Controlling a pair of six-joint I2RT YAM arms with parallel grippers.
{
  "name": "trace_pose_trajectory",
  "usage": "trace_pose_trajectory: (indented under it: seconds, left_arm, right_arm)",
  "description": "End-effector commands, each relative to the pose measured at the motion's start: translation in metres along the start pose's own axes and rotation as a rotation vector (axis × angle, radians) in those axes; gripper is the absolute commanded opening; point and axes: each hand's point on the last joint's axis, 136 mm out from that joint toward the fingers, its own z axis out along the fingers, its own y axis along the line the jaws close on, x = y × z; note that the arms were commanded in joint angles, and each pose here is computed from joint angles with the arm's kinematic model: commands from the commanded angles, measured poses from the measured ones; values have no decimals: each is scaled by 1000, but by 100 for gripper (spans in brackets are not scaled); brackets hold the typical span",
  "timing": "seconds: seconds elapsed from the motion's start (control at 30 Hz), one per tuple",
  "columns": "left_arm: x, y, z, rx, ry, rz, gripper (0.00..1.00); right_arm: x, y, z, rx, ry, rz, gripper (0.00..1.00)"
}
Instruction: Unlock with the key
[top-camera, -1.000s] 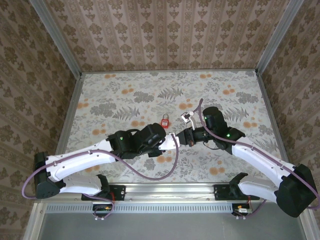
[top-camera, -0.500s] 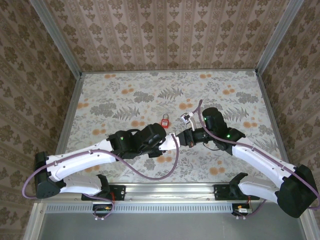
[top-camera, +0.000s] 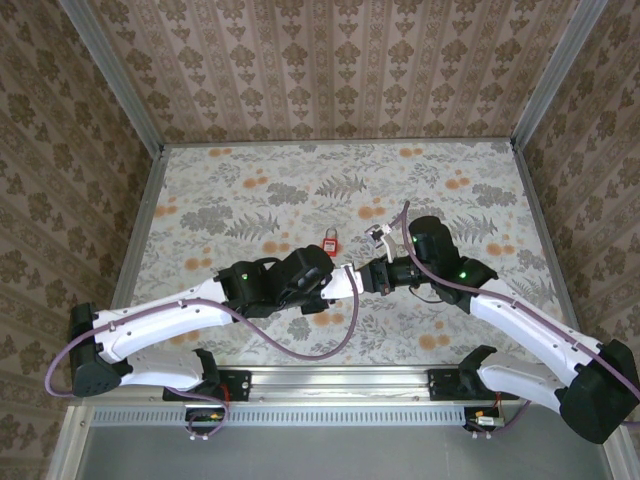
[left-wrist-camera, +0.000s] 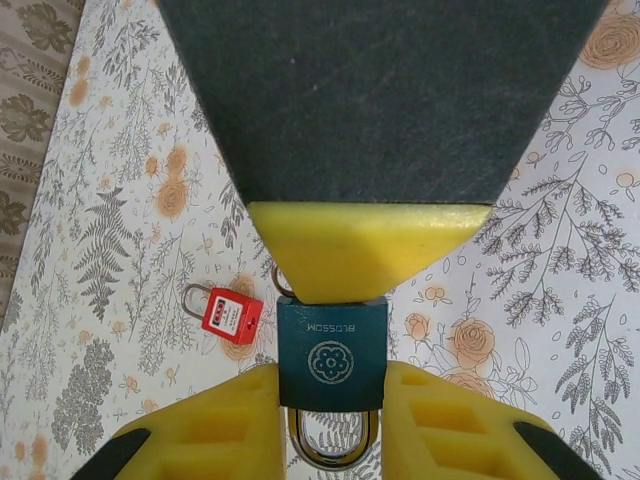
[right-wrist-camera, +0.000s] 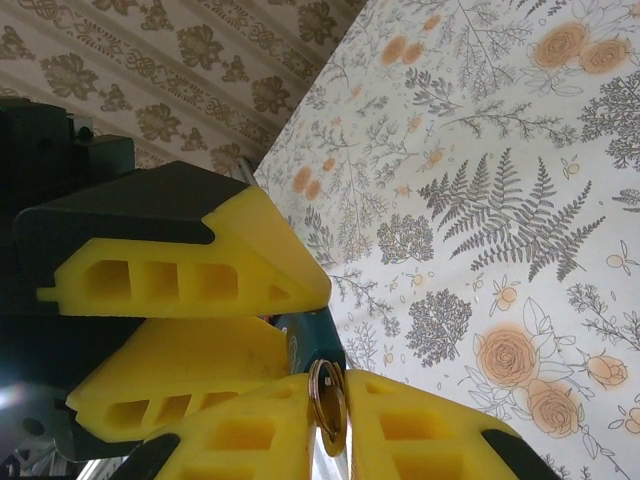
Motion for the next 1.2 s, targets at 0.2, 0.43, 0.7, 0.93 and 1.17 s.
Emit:
trace_pose_trajectory:
  seconds: [0.2, 0.43, 0.7, 0.93, 1.17]
  left_arm:
    - [-35, 10, 1, -23, -146, -59, 26]
    - [-36, 11, 2, -23, -149, -61, 25]
    - [-33, 11, 2, -24, -136, -60, 25]
    - [-29, 13, -1, -37, -116, -58, 26]
    - [-32, 10, 4, -27, -124, -66, 47]
  right_arm:
    - [-13, 24, -9, -76, -45, -39, 26]
    - [-14, 22, -9, -91, -56, -22, 27]
    - [-16, 13, -10, -51, -71, -5, 23]
    - [-19, 5, -17, 2, -112, 12, 15]
    - [-22, 6, -15, -26, -133, 30, 14]
